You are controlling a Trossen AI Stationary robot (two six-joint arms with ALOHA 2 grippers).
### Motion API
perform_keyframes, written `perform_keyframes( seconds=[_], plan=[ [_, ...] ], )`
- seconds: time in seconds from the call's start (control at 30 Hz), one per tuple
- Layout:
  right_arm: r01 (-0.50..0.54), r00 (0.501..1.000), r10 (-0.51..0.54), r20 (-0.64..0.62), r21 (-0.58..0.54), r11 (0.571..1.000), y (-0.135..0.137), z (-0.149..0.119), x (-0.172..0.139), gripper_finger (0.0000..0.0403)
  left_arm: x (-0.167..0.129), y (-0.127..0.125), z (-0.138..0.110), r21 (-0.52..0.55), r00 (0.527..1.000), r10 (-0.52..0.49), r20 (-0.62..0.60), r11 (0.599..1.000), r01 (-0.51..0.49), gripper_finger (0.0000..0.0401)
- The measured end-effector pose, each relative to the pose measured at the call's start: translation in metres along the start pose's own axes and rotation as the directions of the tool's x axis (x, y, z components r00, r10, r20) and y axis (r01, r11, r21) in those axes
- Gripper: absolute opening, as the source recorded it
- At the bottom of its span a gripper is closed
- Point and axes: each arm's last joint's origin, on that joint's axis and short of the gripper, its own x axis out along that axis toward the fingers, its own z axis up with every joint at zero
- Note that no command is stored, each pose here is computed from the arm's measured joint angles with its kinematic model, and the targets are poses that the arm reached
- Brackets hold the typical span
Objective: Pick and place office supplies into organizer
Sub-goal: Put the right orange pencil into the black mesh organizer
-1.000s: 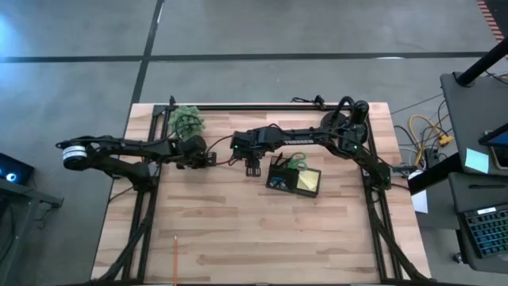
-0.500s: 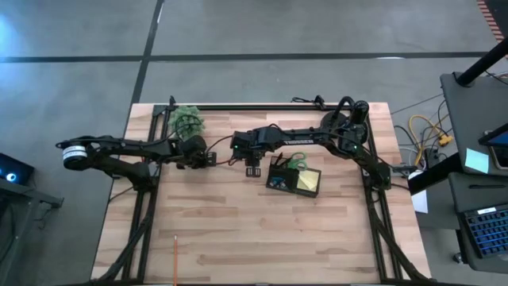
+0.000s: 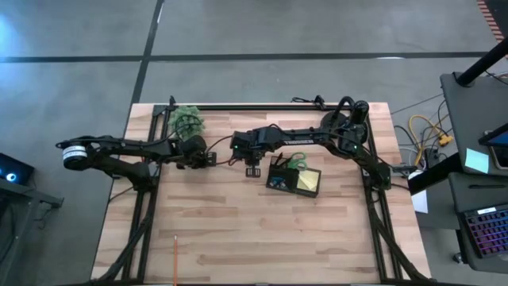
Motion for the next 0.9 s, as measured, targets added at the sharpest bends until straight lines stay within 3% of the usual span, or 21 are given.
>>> perform_keyframes(
  seconds=[0.37, 0.7, 0.8, 0.9],
  plan=[
    [-0.001, 1.000, 0.001, 0.002, 0.001, 1.000, 0.000, 0.000, 0.000, 0.0028, -0.009, 0.000, 0.000, -0.006, 0.999, -0.025, 0.026, 1.000, 0.025, 0.0000],
    [0.001, 0.999, 0.000, -0.033, 0.032, 0.999, 0.000, 0.001, -0.009, 0.0028, -0.036, -0.007, 0.003, 0.015, 0.980, -0.173, 0.096, 0.985, 0.173, 0.0000],
    [0.005, 0.997, -0.003, -0.073, 0.024, 1.000, -0.001, 0.001, -0.022, 0.0028, -0.042, -0.004, 0.003, 0.028, 0.979, -0.163, 0.120, 0.987, 0.161, 0.0000],
    [0.084, 0.992, -0.084, -0.090, -0.009, 0.996, -0.001, 0.002, -0.043, 0.0028, -0.047, 0.002, 0.001, 0.024, 0.985, -0.116, 0.129, 0.993, 0.113, 0.0000]
  ],
)
